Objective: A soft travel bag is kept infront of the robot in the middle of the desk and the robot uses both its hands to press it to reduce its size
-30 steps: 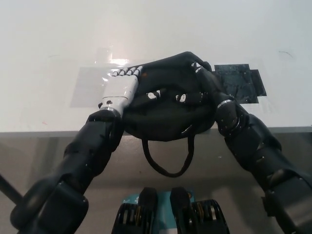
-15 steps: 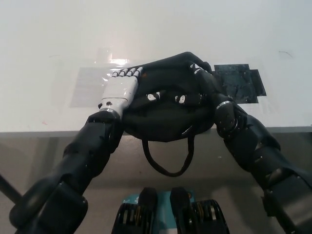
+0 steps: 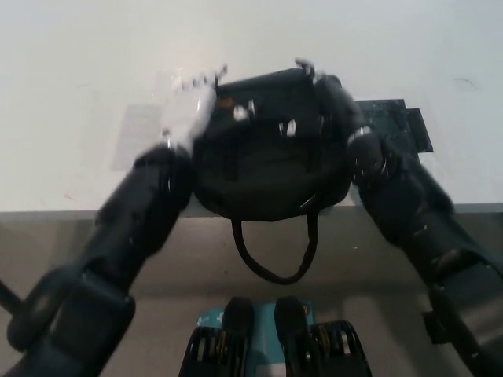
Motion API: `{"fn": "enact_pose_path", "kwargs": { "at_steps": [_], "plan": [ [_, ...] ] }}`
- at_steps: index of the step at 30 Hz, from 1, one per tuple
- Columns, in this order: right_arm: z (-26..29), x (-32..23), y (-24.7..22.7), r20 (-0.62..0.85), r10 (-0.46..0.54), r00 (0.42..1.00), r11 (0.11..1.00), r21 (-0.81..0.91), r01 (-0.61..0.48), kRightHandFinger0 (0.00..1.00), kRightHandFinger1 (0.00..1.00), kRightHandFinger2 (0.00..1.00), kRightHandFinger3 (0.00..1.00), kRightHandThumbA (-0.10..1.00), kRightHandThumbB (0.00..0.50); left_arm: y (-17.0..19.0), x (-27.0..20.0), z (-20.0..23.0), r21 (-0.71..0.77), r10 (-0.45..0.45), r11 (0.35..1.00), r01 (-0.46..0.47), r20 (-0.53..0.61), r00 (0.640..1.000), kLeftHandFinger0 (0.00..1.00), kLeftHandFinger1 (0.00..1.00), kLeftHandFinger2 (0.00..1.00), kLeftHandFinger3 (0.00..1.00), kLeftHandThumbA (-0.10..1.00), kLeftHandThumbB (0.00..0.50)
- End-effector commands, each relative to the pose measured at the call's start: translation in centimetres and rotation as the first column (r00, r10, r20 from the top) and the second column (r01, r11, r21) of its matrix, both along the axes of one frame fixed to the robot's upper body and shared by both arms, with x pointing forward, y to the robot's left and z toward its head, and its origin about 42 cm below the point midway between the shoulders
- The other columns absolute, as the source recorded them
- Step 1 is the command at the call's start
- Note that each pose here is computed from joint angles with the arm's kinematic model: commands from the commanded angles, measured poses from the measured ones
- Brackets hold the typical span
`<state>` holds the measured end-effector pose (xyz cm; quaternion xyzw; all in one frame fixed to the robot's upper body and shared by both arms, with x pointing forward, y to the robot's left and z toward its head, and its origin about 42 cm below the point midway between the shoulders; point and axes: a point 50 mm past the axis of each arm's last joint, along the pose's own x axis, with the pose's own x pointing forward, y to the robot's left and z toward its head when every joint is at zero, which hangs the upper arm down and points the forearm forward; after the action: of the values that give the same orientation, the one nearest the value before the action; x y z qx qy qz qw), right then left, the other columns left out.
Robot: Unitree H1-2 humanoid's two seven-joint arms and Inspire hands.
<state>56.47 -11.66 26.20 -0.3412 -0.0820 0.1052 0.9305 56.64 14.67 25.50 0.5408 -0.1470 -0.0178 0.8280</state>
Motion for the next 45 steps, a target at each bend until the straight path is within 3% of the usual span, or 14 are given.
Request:
{"fn": "enact_pose_path", "kwargs": {
  "at_steps": [1,5,12,15,18,22,30,32,36,37,39,41,44,45],
  "plan": [
    [10.0,1.6,0.0,0.128,0.041,0.991,0.998,0.048,-0.047,1.00,1.00,1.00,1.00,1.00,0.165,-0.2,1.7,8.9,-0.034,-0.055,0.997,0.062,0.168,0.984,1.00,1.00,1.00,1.00,1.00,0.234],
    [14.9,1.5,-1.5,0.168,0.075,0.983,0.996,0.033,-0.082,1.00,1.00,1.00,1.00,1.00,0.138,0.1,2.1,11.9,-0.016,-0.073,0.997,0.078,0.220,0.973,1.00,1.00,1.00,1.00,1.00,0.246],
    [21.6,-0.7,-4.1,0.211,0.087,0.974,0.995,0.021,-0.094,1.00,1.00,1.00,1.00,1.00,0.228,0.3,0.7,15.6,-0.075,-0.126,0.985,0.153,0.286,0.950,1.00,1.00,1.00,1.00,1.00,0.269],
    [23.0,-3.1,-5.5,0.259,0.142,0.956,0.985,0.063,-0.163,1.00,1.00,1.00,1.00,1.00,0.188,0.1,-0.9,16.7,-0.062,-0.181,0.975,0.214,0.334,0.925,1.00,1.00,1.00,1.00,1.00,0.284],
    [23.5,-5.3,-6.6,0.264,0.175,0.948,0.983,0.000,-0.182,1.00,1.00,1.00,1.00,1.00,0.271,0.2,-2.4,17.3,-0.051,-0.217,0.967,0.250,0.354,0.910,1.00,1.00,1.00,1.00,1.00,0.295],
    [23.7,-8.9,-8.1,0.268,0.220,0.938,0.975,-0.036,-0.218,1.00,1.00,1.00,1.00,1.00,0.234,0.7,-4.9,17.6,-0.051,-0.262,0.952,0.303,0.378,0.888,1.00,1.00,1.00,1.00,1.00,0.300],
    [21.4,-12.3,-9.2,0.206,0.306,0.929,0.952,-0.069,-0.298,1.00,1.00,1.00,1.00,1.00,0.189,1.5,-8.2,16.8,-0.084,-0.298,0.930,0.358,0.395,0.869,1.00,1.00,1.00,1.00,1.00,0.274],
    [20.0,-13.0,-9.5,0.162,0.354,0.921,0.935,-0.070,-0.347,1.00,1.00,1.00,1.00,0.95,0.126,1.9,-9.3,15.7,-0.174,-0.289,0.909,0.379,0.389,0.874,1.00,1.00,1.00,1.00,1.00,0.291],
    [15.5,-14.9,-10.0,0.114,0.380,0.918,0.924,-0.009,-0.382,1.00,1.00,1.00,1.00,1.00,0.208,2.5,-12.2,12.6,-0.337,-0.306,0.826,0.452,0.405,0.862,1.00,1.00,1.00,1.00,1.00,0.238],
    [13.8,-16.0,-10.0,0.109,0.412,0.905,0.905,0.072,-0.420,1.00,1.00,1.00,1.00,1.00,0.173,2.7,-13.6,11.4,-0.393,-0.314,0.795,0.463,0.387,0.867,1.00,1.00,1.00,1.00,1.00,0.261],
    [11.6,-17.7,-10.2,0.096,0.434,0.896,0.885,0.141,-0.444,1.00,1.00,1.00,1.00,1.00,0.249,2.7,-15.7,9.6,-0.454,-0.314,0.755,0.473,0.383,0.869,1.00,1.00,1.00,1.00,1.00,0.292],
    [9.5,-19.7,-10.1,0.090,0.444,0.892,0.874,0.176,-0.453,1.00,1.00,1.00,1.00,1.00,0.280,2.8,-18.1,7.5,-0.505,-0.300,0.721,0.474,0.389,0.871,1.00,1.00,1.00,1.00,1.00,0.315],
    [7.9,-21.4,-10.0,0.104,0.456,0.884,0.853,0.234,-0.467,1.00,1.00,1.00,1.00,1.00,0.280,3.2,-20.8,5.3,-0.559,-0.302,0.674,0.484,0.389,0.870,1.00,1.00,1.00,1.00,1.00,0.319],
    [6.9,-22.5,-10.0,0.147,0.454,0.879,0.833,0.279,-0.478,1.00,1.00,1.00,1.00,1.00,0.247,3.6,-22.4,3.9,-0.580,-0.301,0.660,0.477,0.378,0.876,1.00,1.00,1.00,1.00,1.00,0.309]
  ]
}}
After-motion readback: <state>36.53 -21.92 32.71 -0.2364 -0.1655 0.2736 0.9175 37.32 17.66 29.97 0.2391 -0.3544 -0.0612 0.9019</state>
